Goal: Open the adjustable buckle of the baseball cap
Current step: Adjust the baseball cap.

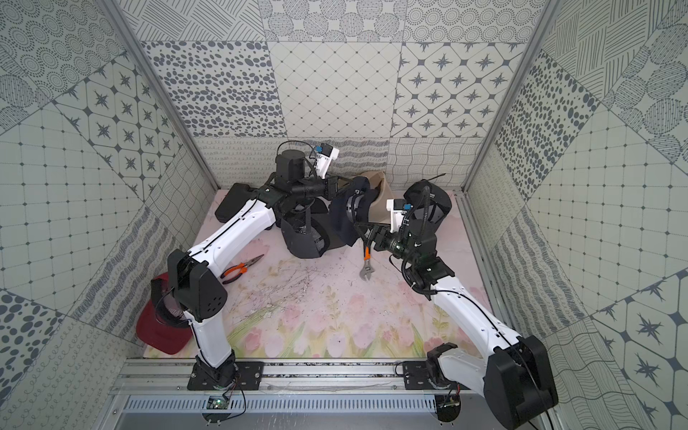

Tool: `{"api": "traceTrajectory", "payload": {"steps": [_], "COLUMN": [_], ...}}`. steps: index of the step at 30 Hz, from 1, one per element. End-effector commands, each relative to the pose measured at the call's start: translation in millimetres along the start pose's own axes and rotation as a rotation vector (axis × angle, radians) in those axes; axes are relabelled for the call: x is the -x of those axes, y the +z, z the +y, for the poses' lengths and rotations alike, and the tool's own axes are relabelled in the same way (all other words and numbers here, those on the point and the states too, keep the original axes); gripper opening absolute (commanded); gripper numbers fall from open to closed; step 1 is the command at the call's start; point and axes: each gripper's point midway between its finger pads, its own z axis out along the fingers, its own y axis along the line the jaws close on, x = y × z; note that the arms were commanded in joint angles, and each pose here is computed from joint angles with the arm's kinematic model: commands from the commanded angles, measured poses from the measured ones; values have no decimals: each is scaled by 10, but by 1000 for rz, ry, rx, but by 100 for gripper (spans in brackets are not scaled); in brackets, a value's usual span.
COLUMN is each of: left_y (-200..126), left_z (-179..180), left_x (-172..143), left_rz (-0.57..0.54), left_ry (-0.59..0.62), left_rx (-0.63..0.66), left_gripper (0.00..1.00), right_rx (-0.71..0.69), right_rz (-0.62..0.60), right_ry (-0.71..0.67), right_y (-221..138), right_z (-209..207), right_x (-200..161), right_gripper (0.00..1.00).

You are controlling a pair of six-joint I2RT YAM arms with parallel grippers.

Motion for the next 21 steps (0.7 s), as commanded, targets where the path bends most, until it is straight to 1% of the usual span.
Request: {"api": "traceTrajectory", "payload": {"steps": [1,5,8,11,18,21], "left_y": [-34,-50,-35,-25,-19,-25], "left_z": [-312,-465,-500,-501,-495,-494], "left_x": [131,188,200,189,157,141], "left_rz": [-26,-36,-30,-20,-9,-3], "left_ry": [41,39,12,-8,-24,-20], "left_rx": [-170,-257,-288,-297,-304,-301], "left_gripper": [0,0,0,0,0,0], "right_rx": [182,253,306,350,359,325], "right_rz": [3,63,109,108,100,69], "right_ry": [-120,-146,-179,-230,-257,-259], "right_y": [-77,-36,7,23,97,80], "right_z": [262,236,243,268,206,143], "right_x": [70,30,-31,-41,11,105], "right_gripper": [74,73,73,72,65,66]}}
